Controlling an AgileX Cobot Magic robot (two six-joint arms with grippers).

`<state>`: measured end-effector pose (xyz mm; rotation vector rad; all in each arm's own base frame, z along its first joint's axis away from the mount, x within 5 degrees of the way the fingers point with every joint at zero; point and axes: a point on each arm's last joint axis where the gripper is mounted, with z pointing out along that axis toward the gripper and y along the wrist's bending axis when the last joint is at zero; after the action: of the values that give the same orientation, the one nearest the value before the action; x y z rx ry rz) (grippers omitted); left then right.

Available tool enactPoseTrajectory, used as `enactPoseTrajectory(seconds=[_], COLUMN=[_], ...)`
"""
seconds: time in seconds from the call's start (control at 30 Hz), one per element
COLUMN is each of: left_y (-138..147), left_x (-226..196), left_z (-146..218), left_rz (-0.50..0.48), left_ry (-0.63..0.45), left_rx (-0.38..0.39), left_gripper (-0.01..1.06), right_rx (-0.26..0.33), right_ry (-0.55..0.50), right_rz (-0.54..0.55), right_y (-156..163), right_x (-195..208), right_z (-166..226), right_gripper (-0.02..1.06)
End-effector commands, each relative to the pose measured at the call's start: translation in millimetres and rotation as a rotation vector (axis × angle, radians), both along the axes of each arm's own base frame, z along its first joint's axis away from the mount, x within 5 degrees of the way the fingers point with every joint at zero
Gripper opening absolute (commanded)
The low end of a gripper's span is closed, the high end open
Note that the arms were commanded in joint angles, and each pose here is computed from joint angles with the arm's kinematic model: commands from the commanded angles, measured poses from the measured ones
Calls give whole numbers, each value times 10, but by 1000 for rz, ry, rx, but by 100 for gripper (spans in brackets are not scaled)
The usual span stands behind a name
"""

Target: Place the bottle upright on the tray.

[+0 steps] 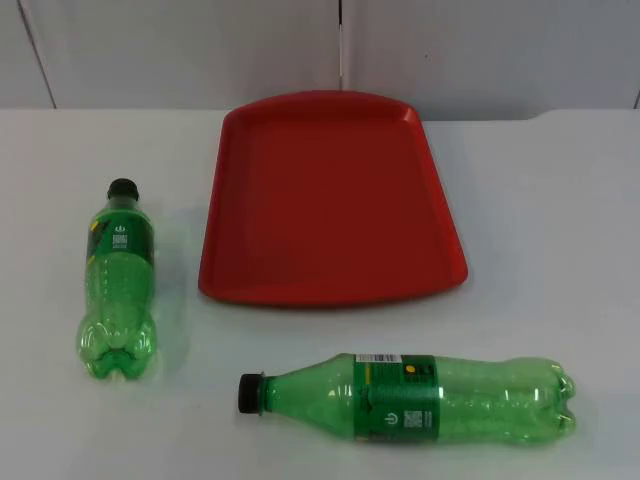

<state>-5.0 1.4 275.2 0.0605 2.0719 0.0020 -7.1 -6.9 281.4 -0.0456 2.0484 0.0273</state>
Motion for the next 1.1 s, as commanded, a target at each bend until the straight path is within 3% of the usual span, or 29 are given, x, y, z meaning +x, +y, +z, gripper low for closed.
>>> enactPoseTrajectory(seconds=[0.0,0.17,0.47,0.7,1.07], left_y=[-18,-31,-52,-104,-114], left_x=[-5,-17,181,410,719], left_z=[26,116,255,307,317], left_rz=[-17,-25,-31,-51,-39], left_ry=[-26,-73,-29,-13,25], left_rx=[-24,-43,-56,-114,-118], left_gripper=[105,105,105,105,105], right_rx=[-1,-1,-1,-1,-1], right_ry=[-6,-6,-6,-6,-6], right_rz=[-5,-5,-5,-5,-5], right_y=[2,2,2,2,2], right_x=[2,2,2,2,2], right_z=[-8,-8,-8,-8,-8], right_gripper=[105,105,105,105,105])
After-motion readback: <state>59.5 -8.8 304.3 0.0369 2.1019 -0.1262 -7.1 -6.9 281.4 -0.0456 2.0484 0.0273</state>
